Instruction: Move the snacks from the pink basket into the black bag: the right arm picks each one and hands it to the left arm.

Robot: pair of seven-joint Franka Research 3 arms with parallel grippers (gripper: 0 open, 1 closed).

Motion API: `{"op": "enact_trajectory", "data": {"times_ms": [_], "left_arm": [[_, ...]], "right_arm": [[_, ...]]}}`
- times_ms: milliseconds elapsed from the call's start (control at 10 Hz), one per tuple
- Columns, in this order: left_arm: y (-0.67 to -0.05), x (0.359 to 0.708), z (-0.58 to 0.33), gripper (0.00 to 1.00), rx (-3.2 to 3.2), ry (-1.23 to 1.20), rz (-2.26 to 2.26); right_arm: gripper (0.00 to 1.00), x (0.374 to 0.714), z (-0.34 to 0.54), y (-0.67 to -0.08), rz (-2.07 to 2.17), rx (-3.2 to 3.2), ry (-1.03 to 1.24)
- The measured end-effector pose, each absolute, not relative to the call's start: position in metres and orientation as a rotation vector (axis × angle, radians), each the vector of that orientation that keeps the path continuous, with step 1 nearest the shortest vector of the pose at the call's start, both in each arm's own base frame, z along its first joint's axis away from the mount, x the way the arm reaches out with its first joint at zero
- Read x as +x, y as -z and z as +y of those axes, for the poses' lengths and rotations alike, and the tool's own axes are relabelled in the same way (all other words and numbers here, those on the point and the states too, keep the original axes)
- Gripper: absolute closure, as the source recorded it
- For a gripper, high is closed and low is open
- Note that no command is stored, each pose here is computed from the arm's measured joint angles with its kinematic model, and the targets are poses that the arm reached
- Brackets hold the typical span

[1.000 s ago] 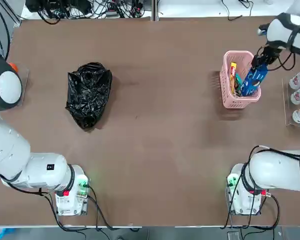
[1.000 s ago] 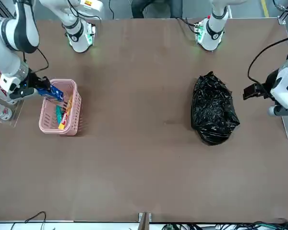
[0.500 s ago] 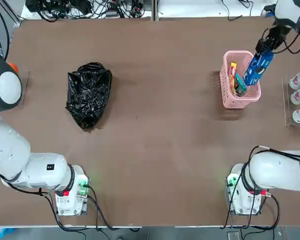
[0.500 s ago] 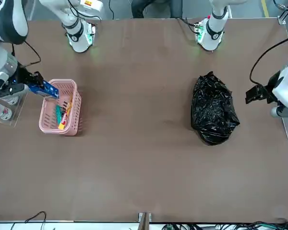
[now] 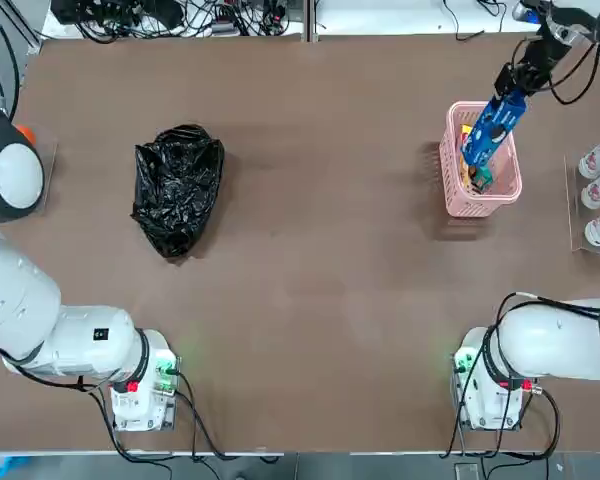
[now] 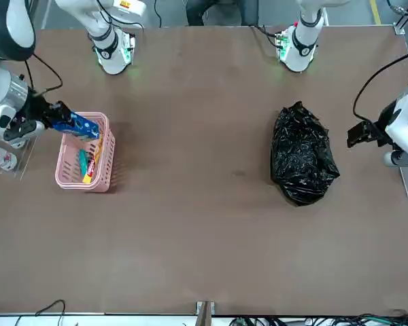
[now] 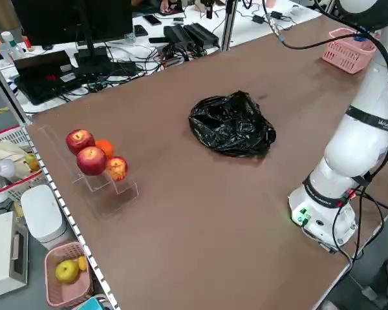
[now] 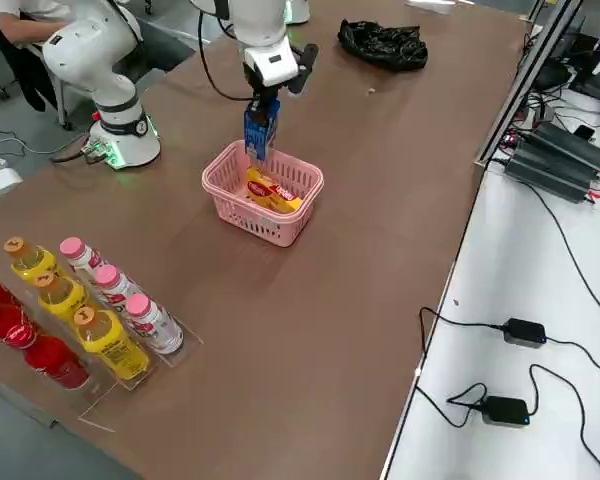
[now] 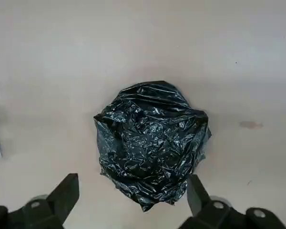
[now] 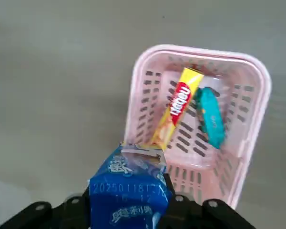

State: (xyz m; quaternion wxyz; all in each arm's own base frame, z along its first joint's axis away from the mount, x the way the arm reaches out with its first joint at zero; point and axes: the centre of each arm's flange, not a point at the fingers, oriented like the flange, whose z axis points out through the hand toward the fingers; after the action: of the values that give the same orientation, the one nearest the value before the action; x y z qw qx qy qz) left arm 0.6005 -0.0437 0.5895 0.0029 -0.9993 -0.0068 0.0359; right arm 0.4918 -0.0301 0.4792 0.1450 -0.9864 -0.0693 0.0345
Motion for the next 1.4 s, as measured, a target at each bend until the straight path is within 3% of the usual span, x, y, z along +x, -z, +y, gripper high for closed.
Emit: {"op": "enact_trajectory", "data": {"times_ms": [800,1400], "left_arm": [[-0.551,0.599,-0.100,0.00,-3.073,-0.290,-0.562],[-0.510,0.605,-0.169,0.00,-2.904,-0.448,-1.222]], "right_arm": [[0.47,0.532,0.032,-0.463,0.124,-2.350,-0.134],[0.47,0.547,0.181,-0.466,0.334,-2.161,-0.019]]}}
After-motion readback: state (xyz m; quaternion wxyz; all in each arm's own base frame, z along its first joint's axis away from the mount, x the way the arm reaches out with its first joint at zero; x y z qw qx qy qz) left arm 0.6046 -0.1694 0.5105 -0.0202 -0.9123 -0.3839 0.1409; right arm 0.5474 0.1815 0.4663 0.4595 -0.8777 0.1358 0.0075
